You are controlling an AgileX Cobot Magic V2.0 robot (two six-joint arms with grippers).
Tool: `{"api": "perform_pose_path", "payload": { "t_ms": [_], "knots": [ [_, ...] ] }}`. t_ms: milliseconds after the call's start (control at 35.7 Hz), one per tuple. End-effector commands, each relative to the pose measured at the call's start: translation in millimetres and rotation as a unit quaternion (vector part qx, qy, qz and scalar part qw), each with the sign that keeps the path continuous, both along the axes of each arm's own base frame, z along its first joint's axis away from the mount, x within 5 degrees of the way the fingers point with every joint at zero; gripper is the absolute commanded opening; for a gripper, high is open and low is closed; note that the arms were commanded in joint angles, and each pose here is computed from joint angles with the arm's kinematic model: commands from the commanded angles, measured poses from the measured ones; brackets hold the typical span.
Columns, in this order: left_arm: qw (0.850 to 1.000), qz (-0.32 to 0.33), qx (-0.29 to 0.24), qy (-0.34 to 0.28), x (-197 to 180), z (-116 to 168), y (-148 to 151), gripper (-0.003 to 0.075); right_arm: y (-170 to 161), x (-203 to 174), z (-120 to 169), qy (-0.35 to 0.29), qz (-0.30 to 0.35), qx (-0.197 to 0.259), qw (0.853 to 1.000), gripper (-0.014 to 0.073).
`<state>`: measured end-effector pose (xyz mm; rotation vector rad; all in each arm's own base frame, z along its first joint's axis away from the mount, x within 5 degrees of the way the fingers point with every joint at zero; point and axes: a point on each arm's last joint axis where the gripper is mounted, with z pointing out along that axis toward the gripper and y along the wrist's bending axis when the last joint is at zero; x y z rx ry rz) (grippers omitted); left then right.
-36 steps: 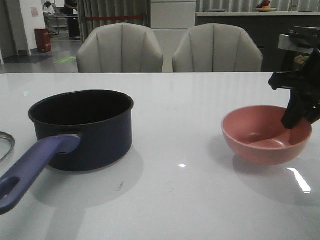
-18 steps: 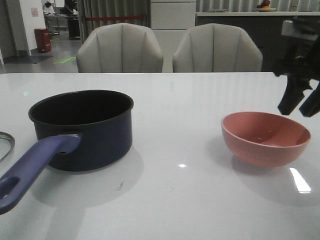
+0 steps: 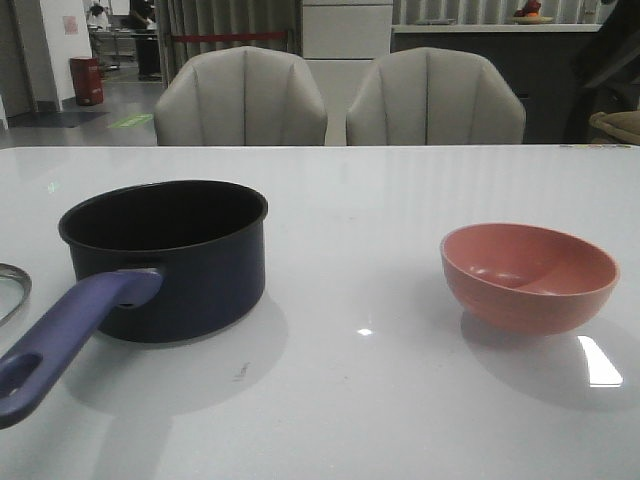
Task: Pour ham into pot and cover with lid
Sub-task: 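Release the bowl and raise the right gripper away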
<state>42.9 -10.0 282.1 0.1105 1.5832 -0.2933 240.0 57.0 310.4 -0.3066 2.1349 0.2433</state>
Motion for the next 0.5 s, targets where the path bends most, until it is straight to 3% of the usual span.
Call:
{"api": "perform_pose_path", "payload": {
  "t_ms": [0,224,477],
  "knots": [
    [0.999,-0.007,-0.015,-0.042,-1.0,14.5,-0.7,0.0584,-1.1,-28.3,20.2,-0.117,-0.012,0.017,0.993,0.0379],
    [0.999,-0.007,-0.015,-0.042,-1.0,14.5,-0.7,0.0584,-8.6,-90.0,12.4,-0.21,-0.006,0.046,0.977,0.0379],
    [0.999,-0.007,-0.015,-0.042,-1.0,14.5,-0.7,0.0584,-24.2,-146.1,-15.5,-0.257,-0.007,0.09,0.962,0.0379]
  ]
}}
